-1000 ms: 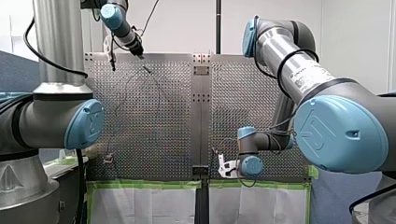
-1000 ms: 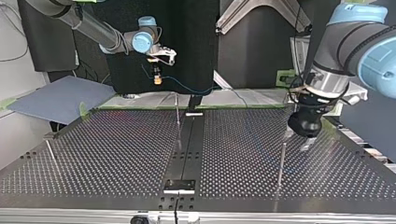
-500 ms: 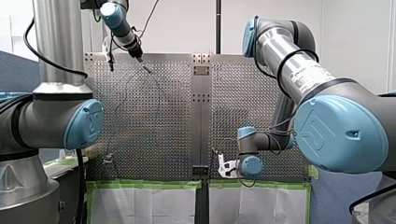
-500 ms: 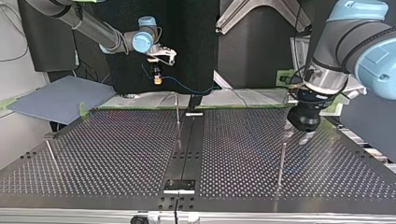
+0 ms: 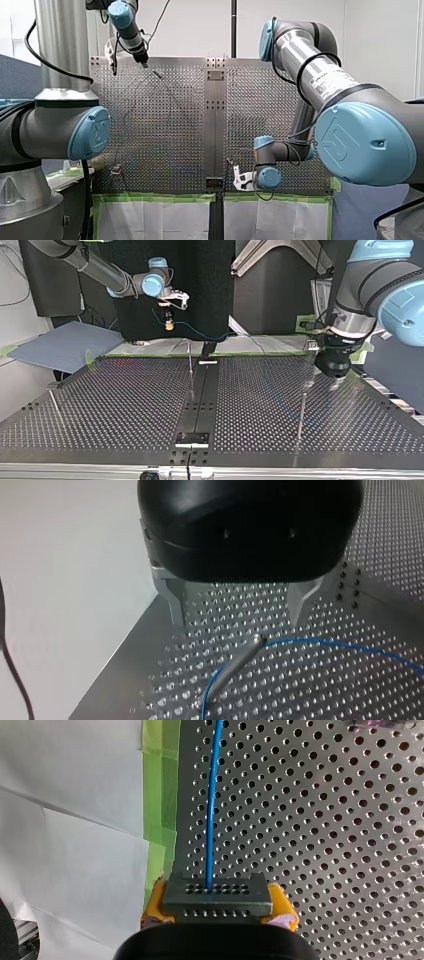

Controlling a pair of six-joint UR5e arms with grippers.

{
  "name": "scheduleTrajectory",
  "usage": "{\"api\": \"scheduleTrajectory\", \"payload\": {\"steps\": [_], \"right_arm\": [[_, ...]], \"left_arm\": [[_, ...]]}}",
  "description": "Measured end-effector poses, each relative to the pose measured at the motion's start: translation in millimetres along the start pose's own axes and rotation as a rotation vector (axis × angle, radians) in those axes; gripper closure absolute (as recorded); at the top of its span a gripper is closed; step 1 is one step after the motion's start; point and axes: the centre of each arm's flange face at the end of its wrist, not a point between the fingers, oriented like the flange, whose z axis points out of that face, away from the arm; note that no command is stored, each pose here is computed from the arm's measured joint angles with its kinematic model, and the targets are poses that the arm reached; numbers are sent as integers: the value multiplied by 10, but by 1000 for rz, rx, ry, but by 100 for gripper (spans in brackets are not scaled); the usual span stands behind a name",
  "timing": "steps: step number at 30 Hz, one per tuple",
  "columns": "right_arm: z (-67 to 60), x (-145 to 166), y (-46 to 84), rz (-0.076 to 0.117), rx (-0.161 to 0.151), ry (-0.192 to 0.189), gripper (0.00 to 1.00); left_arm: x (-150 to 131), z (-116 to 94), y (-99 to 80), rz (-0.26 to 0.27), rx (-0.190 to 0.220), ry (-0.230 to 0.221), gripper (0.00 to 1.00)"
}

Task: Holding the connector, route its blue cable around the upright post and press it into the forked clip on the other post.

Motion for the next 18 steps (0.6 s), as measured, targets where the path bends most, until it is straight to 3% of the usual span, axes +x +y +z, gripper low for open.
{"api": "scheduleTrajectory", "payload": {"steps": [18], "right_arm": [[-3,-2,-9,-1,2,0,100]], "left_arm": [[58,4,34,11,-27,5,0]]}}
